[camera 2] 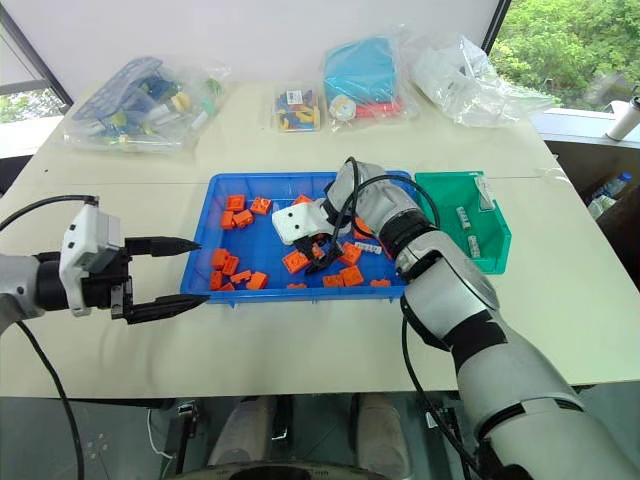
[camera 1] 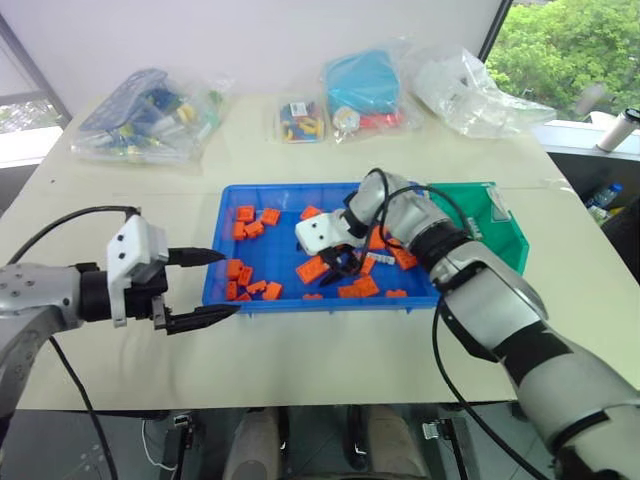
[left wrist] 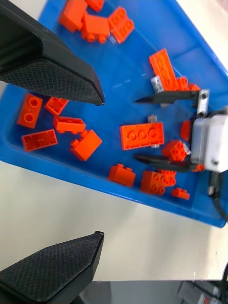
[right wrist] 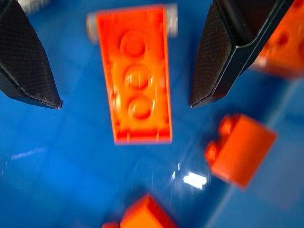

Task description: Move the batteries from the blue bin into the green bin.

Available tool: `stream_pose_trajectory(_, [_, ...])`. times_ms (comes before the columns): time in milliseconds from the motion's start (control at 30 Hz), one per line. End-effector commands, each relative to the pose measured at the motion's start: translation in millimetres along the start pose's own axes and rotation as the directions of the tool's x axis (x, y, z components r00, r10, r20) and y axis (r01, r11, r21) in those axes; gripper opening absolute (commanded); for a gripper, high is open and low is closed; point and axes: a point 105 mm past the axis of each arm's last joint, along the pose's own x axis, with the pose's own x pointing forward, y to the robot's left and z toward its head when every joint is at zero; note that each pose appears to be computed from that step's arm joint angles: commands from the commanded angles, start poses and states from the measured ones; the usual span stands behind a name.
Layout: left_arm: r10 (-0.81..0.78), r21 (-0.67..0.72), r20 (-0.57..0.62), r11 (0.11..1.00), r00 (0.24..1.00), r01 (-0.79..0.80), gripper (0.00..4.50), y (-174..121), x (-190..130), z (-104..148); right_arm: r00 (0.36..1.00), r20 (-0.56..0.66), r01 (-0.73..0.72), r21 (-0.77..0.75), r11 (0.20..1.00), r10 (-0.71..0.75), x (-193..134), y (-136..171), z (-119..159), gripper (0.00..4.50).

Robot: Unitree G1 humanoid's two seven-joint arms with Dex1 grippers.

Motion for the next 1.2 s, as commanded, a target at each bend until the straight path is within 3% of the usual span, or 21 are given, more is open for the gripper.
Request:
stream_pose_trajectory(33, [0.020, 0.039, 0.019, 0.999, 1.000, -0.021, 4.50, 0, -5, 12, 1.000, 0.018, -0.009, -0.001, 1.000, 0.009, -1, -1, 3, 3.53])
stream_pose_trajectory(200, [0.026, 0.040, 0.023, 0.999, 0.999, -0.027, 4.50, 3, -5, 15, 0.998, 0.055, -0.021, 0.010, 1.000, 0.020, 0, -1, 8, 1.13])
stream_pose_trajectory(300, [0.022, 0.043, 0.026, 0.999, 0.999, -0.023, 4.50, 4, -4, 16, 0.995, 0.101, -0.008, 0.015, 1.000, 0.006, 1, -5, 19, 1.13])
stream_pose_trajectory(433, [0.007, 0.046, 0.033, 0.999, 0.999, -0.009, 4.50, 5, 0, 16, 0.964, 0.244, 0.102, 0.024, 0.994, -0.105, 9, -27, 59, 1.13])
stream_pose_trajectory(600, [-0.012, 0.059, 0.038, 0.998, 0.999, 0.010, 4.50, 7, 6, 17, 0.928, 0.280, 0.228, 0.097, 0.969, -0.246, 29, -47, 87, 1.13])
stream_pose_trajectory(767, [-0.027, 0.064, 0.038, 0.998, 0.999, 0.025, 4.50, 9, 8, 16, 0.915, 0.265, 0.275, 0.143, 0.951, -0.304, 23, -50, 83, 3.54])
stream_pose_trajectory(933, [-0.050, 0.058, 0.038, 0.997, 0.998, 0.048, 4.50, 11, 13, 11, 0.872, 0.245, 0.345, 0.307, 0.887, -0.423, -8, -50, 70, 3.54])
stream_pose_trajectory(1000, [-0.064, 0.059, 0.039, 0.996, 0.997, 0.062, 4.50, 11, 16, 9, 0.849, 0.194, 0.374, 0.435, 0.819, -0.491, -24, -45, 58, 3.54])
stream_pose_trajectory(1100, [-0.090, 0.061, 0.045, 0.994, 0.995, 0.087, 4.50, 11, 21, 8, 0.819, 0.004, 0.476, 0.551, 0.685, -0.573, -42, -30, 24, 3.54])
stream_pose_trajectory(1200, [-0.109, 0.067, 0.056, 0.992, 0.992, 0.105, 4.50, 13, 26, 9, 0.785, -0.104, 0.512, 0.665, 0.544, -0.611, -54, -16, 6, 3.54])
